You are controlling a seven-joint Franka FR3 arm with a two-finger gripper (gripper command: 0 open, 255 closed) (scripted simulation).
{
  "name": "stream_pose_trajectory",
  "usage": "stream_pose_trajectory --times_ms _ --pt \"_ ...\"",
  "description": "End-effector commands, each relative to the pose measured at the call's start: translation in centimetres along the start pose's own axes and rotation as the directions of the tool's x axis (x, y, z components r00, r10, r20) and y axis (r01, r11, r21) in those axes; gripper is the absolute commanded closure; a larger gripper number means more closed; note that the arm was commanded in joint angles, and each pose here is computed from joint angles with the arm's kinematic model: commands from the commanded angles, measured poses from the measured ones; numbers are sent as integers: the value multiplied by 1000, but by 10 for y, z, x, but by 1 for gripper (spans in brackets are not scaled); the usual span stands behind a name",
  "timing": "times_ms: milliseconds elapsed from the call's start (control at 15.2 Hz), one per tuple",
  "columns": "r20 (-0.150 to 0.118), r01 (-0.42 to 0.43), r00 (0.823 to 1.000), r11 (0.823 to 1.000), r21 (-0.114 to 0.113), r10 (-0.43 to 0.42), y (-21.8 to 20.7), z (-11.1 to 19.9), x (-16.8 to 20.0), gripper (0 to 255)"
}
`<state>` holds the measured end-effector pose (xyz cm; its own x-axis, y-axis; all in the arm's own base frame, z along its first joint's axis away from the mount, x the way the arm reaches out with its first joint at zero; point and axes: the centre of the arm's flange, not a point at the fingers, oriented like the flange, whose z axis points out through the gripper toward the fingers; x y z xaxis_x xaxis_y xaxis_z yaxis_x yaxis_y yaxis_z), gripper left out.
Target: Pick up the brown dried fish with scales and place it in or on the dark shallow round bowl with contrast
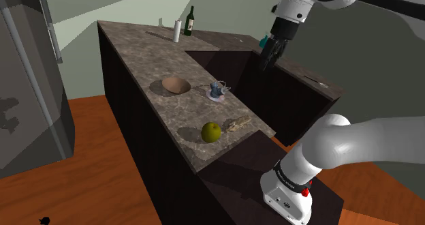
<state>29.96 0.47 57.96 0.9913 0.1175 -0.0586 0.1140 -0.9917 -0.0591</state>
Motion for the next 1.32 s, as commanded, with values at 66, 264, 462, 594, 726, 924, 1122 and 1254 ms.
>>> stream_pose_trajectory --times_ms 66,264,462,594,726,924,1122,1254 --pt "2 34 999 999 -11 -33 3 12 -1 0" --pt "11 134 991 990 -42 -133 12 49 -3 0" --pt "22 233 973 970 -72 -232 23 86 -4 0" --pt "32 297 955 950 -91 -296 31 110 -4 0" --pt "42 361 933 926 -110 -358 39 134 -4 0" --pt "60 452 892 881 -136 -448 53 170 -2 0" --pt "81 539 842 827 -160 -533 67 205 0 0" --pt "96 594 804 785 -175 -587 77 228 2 0"
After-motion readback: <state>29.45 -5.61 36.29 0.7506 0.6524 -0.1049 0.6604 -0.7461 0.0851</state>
